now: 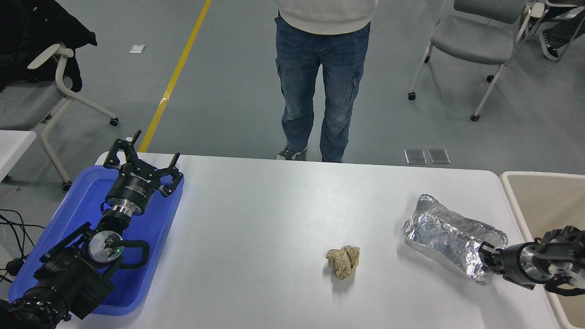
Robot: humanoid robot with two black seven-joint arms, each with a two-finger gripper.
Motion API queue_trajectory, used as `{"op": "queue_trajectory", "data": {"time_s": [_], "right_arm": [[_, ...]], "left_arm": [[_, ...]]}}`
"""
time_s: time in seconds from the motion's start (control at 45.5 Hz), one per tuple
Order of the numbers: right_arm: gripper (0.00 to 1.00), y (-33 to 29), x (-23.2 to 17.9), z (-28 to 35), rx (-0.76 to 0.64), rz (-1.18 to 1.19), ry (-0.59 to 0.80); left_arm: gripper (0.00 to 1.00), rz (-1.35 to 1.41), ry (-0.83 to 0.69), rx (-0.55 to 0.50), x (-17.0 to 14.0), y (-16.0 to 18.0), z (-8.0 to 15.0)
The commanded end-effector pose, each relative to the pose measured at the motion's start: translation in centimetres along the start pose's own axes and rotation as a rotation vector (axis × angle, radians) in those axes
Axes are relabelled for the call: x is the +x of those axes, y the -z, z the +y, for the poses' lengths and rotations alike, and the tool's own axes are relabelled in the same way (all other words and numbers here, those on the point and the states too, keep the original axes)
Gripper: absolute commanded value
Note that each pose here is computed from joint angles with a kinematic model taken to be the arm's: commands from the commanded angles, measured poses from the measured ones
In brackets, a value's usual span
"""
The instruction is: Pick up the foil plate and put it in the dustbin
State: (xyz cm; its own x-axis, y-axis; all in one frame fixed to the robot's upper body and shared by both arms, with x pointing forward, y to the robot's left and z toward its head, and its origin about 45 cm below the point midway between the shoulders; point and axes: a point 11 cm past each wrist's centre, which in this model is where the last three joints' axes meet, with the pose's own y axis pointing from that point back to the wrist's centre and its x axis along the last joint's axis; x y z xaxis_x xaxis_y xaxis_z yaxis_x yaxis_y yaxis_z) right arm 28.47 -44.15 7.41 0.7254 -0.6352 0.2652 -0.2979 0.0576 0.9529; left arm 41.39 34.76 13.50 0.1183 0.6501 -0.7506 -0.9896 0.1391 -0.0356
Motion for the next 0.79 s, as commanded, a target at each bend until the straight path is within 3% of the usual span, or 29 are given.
{"op": "queue_trajectory", "data": {"time_s": [0.0,0.22,0.527,0.769], "right_arm": [[0.00,1.4,1.5,3.5,0.013,-0.005,0.004],[0.00,4.2,3.9,10.9,0.015,0.153,0.001],[0.00,9.5,6.1,22.6,0.071,0.290,0.165],[0.00,10.8,7.9,28.1,0.122,0.305,0.132]], "left_arm": [[1.00,0.000,0.000,-0.001,0.0,0.0,0.0],[1.00,0.001,0.000,0.000,0.0,0.0,0.0],[1.00,-0.001,0.000,0.001,0.0,0.0,0.0],[1.00,0.000,-0.001,0.001,0.0,0.0,0.1]]}}
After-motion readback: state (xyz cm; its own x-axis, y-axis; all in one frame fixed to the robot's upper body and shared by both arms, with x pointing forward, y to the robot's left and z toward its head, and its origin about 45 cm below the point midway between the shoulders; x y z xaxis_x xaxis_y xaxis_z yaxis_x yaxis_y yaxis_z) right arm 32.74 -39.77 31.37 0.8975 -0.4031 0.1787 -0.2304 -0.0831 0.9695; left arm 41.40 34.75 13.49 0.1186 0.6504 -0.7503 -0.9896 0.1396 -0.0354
